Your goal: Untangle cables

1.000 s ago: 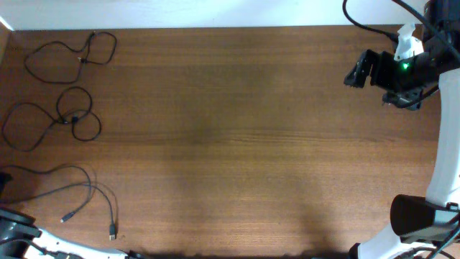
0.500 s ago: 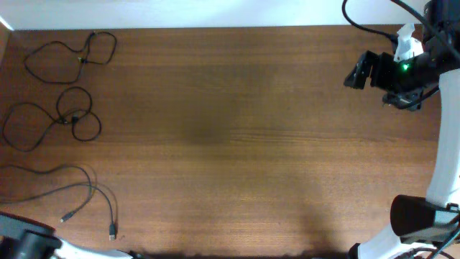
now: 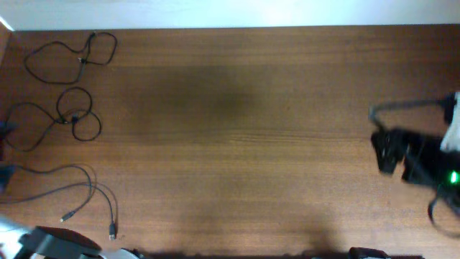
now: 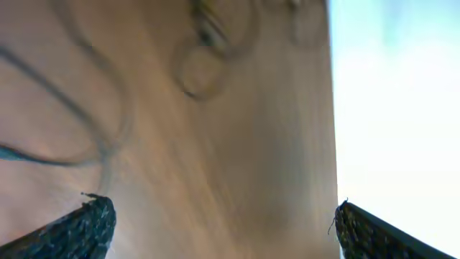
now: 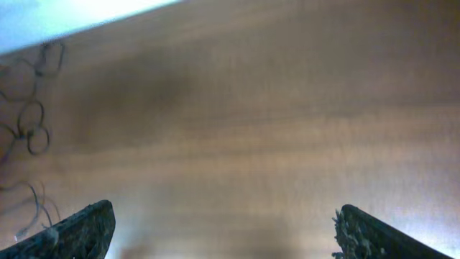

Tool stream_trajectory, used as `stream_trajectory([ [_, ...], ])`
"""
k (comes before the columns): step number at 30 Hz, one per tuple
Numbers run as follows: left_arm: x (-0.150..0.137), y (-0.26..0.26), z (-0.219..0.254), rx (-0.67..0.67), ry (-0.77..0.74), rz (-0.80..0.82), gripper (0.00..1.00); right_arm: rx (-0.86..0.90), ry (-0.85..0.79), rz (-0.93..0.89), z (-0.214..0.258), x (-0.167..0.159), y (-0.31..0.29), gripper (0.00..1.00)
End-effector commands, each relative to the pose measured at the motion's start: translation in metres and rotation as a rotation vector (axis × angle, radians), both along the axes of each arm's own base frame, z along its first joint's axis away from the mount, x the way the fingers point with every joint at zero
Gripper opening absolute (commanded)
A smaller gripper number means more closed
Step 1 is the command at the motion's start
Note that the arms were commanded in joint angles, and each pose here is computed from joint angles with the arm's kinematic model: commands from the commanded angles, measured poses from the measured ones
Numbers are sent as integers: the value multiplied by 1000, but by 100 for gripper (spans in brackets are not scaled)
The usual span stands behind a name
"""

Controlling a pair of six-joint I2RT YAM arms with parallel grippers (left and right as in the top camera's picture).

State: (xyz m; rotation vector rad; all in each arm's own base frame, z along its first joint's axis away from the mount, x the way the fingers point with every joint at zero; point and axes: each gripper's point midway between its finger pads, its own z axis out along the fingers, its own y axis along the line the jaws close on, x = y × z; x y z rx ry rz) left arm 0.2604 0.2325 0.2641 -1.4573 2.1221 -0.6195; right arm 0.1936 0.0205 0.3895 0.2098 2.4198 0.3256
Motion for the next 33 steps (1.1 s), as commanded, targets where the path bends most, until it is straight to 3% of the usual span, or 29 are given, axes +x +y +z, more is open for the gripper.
stream_trajectory([
  [1, 35, -69, 25, 81, -84, -285, 99, -11, 42, 6, -30, -12, 0, 98],
  [4, 63, -137, 41, 143, -141, -505, 99, -11, -15, 10, -44, -22, 3, 98],
  [7, 66, -180, 47, 240, -140, -649, 99, -15, -45, 9, -50, -26, 3, 98],
  [11, 46, -223, 49, 342, -82, -787, 99, -13, -41, 7, -58, -26, 3, 98],
  [14, 25, -248, 63, 393, -143, -860, 99, -12, -32, 7, -62, -21, 3, 98],
  [15, 3, -258, 73, 438, -192, -895, 99, -10, -22, 7, -64, -18, 2, 98],
  [20, -57, -269, 69, 520, -281, -892, 99, -8, 2, 7, -69, -9, 1, 98],
  [24, -99, -276, 61, 643, -451, -846, 99, -2, 45, 8, -76, -3, 1, 98],
  [28, -131, -273, 64, 790, -585, -763, 99, -2, 51, 8, -77, -2, 0, 98],
  [33, -153, -274, 72, 859, -659, -717, 99, -2, 52, 8, -77, -2, 0, 98],
])
